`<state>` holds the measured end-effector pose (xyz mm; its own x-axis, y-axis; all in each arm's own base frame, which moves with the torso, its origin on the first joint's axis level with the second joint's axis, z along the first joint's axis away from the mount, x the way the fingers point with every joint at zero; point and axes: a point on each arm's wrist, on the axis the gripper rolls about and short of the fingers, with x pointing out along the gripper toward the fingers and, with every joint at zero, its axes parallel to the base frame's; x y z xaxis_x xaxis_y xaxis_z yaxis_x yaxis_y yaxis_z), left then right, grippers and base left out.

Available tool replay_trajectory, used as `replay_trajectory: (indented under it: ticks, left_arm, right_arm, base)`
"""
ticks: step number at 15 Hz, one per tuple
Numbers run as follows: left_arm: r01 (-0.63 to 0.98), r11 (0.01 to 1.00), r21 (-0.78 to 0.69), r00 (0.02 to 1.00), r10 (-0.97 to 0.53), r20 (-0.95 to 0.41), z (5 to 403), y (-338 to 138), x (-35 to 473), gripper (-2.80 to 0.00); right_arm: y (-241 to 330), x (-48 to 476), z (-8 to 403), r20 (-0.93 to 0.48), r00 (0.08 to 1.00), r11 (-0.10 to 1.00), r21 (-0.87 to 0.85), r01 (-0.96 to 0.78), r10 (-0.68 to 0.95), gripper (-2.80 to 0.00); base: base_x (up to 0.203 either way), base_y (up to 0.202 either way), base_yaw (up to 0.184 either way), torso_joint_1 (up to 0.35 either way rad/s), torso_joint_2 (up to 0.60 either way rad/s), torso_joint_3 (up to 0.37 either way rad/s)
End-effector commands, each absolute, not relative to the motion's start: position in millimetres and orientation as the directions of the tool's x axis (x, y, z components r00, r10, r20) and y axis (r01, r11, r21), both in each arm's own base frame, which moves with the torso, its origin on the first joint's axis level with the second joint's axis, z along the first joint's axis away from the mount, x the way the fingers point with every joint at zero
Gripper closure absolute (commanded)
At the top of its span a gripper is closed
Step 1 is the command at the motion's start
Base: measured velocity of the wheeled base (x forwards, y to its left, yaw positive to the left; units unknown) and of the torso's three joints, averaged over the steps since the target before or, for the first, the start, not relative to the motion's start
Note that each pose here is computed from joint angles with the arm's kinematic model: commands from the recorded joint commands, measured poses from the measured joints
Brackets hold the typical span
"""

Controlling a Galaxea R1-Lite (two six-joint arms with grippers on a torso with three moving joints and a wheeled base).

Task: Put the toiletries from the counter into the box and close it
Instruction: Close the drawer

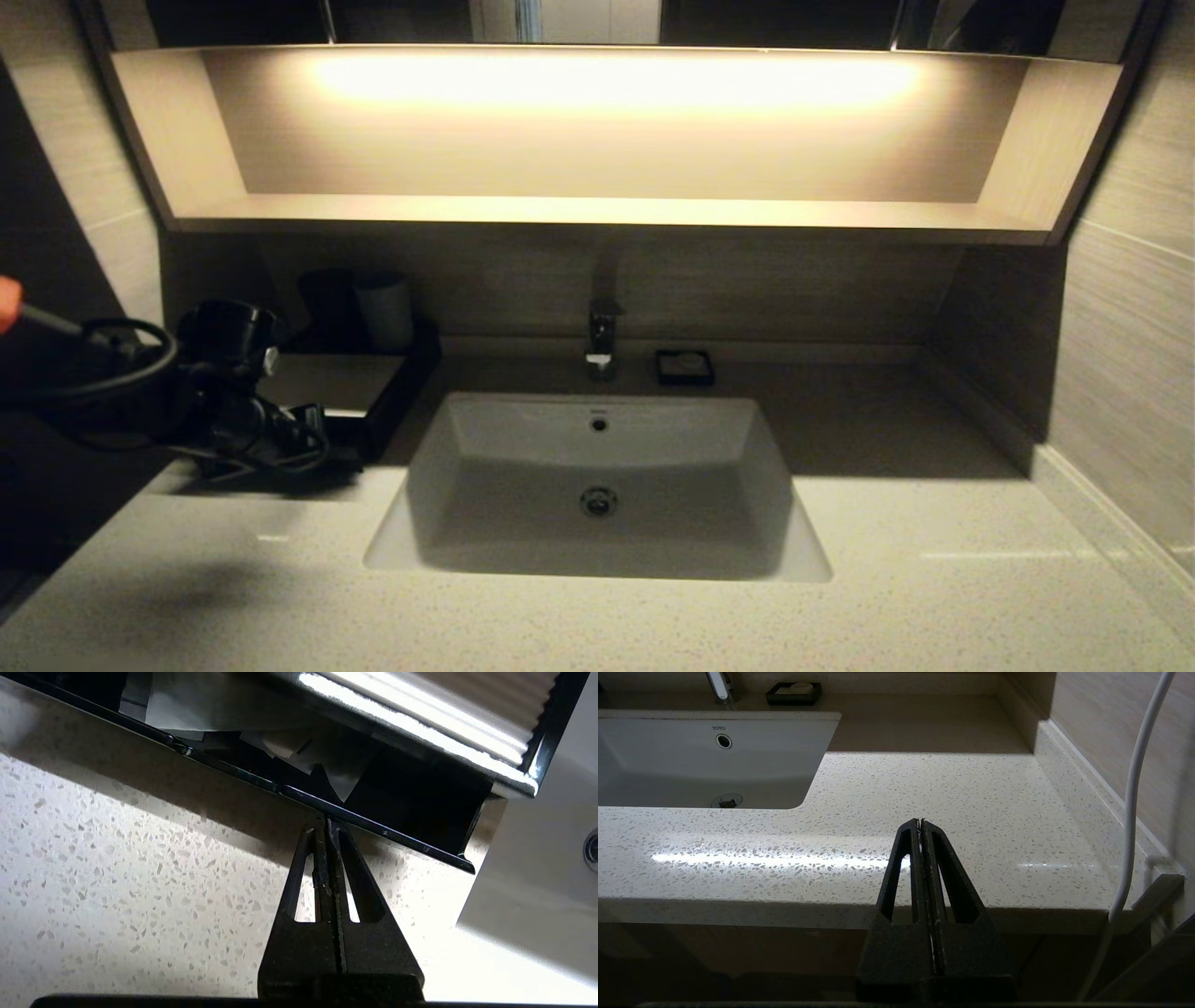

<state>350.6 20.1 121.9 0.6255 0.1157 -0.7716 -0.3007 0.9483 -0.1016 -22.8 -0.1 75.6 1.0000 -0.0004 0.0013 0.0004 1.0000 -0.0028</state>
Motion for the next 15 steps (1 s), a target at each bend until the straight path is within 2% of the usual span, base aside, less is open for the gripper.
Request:
replay_trajectory:
  ticks: [1, 15]
  left_arm:
    - [-0.304, 0.947, -0.102, 0.626, 0.118, -0.771, 120, 20, 356, 0.00]
    - [-0.310, 0.943, -0.123, 0.660, 0.120, -0.741, 127, 21, 371, 0.00]
  right_arm:
    - [0, -23, 75, 0.002, 1.000, 1.000, -0.003, 0.000, 0.000, 0.00]
    - [0, -23, 75, 0.002, 1.000, 1.000, -0.003, 0.000, 0.000, 0.00]
  base:
    - [0.000, 0.000, 0.000, 0.000, 0.00, 0.000]
    - [0.000, 0.000, 0.000, 0.000, 0.00, 0.000]
